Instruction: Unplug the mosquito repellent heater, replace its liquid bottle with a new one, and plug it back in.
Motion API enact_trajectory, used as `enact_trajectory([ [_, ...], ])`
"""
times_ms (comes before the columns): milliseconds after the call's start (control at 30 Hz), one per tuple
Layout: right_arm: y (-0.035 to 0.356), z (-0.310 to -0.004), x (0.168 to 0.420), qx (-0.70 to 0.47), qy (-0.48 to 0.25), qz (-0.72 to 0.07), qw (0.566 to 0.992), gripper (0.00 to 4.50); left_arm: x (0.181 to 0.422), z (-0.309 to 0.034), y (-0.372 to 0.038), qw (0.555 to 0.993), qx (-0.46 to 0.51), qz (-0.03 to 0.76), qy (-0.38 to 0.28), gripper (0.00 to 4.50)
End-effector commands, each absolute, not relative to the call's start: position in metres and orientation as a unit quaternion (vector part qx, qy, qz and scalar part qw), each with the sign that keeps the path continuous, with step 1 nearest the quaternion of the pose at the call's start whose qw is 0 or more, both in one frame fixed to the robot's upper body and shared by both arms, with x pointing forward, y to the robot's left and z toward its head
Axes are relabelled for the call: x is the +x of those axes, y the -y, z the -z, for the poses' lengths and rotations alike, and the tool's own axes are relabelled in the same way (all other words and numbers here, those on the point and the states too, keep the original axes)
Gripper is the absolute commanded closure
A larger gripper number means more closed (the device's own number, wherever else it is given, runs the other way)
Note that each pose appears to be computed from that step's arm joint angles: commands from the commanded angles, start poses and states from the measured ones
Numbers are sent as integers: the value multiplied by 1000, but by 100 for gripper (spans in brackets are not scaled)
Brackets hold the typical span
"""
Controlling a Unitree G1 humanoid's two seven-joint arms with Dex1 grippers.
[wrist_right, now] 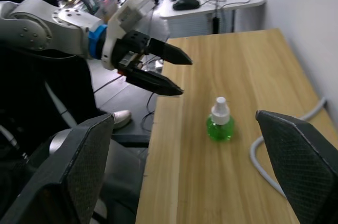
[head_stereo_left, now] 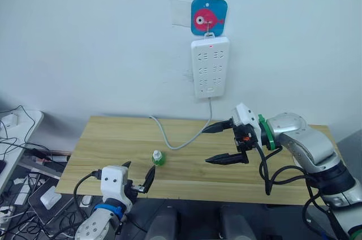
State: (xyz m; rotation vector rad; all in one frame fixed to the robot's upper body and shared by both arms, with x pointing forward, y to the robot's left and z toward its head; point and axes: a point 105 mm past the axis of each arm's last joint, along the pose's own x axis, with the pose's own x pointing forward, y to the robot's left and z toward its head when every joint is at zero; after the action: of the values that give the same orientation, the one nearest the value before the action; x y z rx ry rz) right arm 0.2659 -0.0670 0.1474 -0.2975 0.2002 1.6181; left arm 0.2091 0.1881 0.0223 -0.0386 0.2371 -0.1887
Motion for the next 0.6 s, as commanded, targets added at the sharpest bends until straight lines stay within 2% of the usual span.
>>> enact_trajectory([
  [33, 63, -154, 264, -150, -76, -738, 653, 2, 216, -15, -191, 991, -8, 81, -102, 0],
  [300, 61, -154, 270, -182, -73, -728, 657, 2, 245, 4, -177, 990, 19, 115, -82, 0],
  [600, 57, -173, 265, -178, -65, -729, 657, 2, 268, 25, -174, 988, 25, 133, -77, 0],
])
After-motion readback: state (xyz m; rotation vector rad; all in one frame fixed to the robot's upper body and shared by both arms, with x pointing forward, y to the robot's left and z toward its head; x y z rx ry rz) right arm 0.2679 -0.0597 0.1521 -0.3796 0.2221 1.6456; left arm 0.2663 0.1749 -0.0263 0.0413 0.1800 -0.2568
